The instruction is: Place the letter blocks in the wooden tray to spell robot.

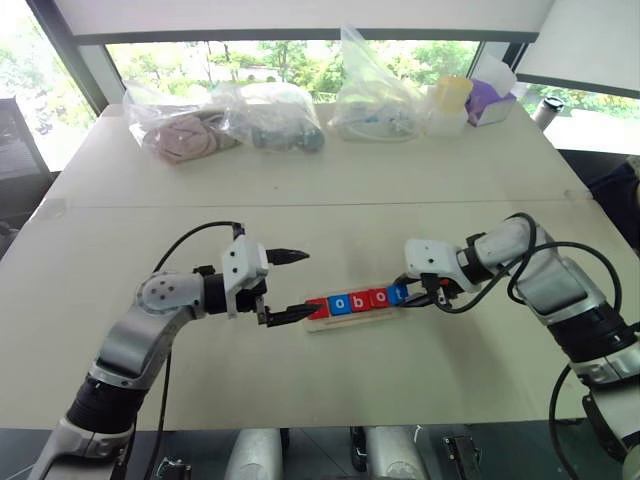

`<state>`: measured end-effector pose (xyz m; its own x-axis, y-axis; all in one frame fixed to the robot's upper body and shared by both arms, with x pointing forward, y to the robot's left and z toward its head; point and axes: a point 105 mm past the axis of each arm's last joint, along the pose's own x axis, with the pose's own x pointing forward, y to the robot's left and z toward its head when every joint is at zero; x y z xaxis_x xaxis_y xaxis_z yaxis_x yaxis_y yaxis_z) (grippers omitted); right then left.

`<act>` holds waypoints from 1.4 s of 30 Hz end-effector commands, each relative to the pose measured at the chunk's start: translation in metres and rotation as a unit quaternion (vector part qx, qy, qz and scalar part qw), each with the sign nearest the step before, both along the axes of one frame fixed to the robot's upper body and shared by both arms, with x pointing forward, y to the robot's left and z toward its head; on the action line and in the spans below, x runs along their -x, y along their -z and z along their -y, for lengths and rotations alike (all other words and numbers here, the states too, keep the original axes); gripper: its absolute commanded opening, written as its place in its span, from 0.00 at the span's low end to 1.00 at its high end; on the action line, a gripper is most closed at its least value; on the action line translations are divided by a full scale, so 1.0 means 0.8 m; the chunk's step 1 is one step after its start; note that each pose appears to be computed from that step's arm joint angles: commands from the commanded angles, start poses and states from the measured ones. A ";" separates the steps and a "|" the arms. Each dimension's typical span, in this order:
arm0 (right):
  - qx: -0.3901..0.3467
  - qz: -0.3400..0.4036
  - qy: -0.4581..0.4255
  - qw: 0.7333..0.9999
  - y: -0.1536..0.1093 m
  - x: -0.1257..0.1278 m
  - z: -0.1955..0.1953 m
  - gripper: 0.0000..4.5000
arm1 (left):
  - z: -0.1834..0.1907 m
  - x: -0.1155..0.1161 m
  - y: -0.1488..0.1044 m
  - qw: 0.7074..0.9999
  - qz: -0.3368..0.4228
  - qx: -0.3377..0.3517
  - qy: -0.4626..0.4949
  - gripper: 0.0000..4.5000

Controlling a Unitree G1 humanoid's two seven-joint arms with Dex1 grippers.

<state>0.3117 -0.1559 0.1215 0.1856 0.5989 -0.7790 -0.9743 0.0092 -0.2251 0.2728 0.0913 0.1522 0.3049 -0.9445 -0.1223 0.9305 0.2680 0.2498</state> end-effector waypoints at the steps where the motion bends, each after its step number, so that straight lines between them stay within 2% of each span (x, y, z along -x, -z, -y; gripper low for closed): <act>1: -0.002 0.024 0.002 1.000 -0.014 -0.005 0.002 0.25 | -0.002 0.000 -0.011 1.000 0.023 0.005 0.002 1.00; 13: 0.000 0.025 0.006 1.000 -0.014 -0.009 0.005 0.25 | -0.004 -0.001 -0.009 1.000 0.022 0.006 -0.001 1.00; 31: -0.010 0.030 0.015 0.999 -0.029 -0.009 0.007 0.25 | 0.005 0.004 -0.013 1.000 0.024 0.010 0.003 1.00; 42: -0.007 0.015 0.014 1.000 -0.017 -0.004 0.004 0.25 | 0.006 0.003 -0.015 1.000 0.026 0.010 0.002 1.00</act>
<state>0.3156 -0.1615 0.1263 0.2099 0.5945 -0.7762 -0.9736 0.0542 -0.2218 0.2737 0.0896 0.1532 0.3155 -0.9423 -0.1121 0.9265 0.2804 0.2509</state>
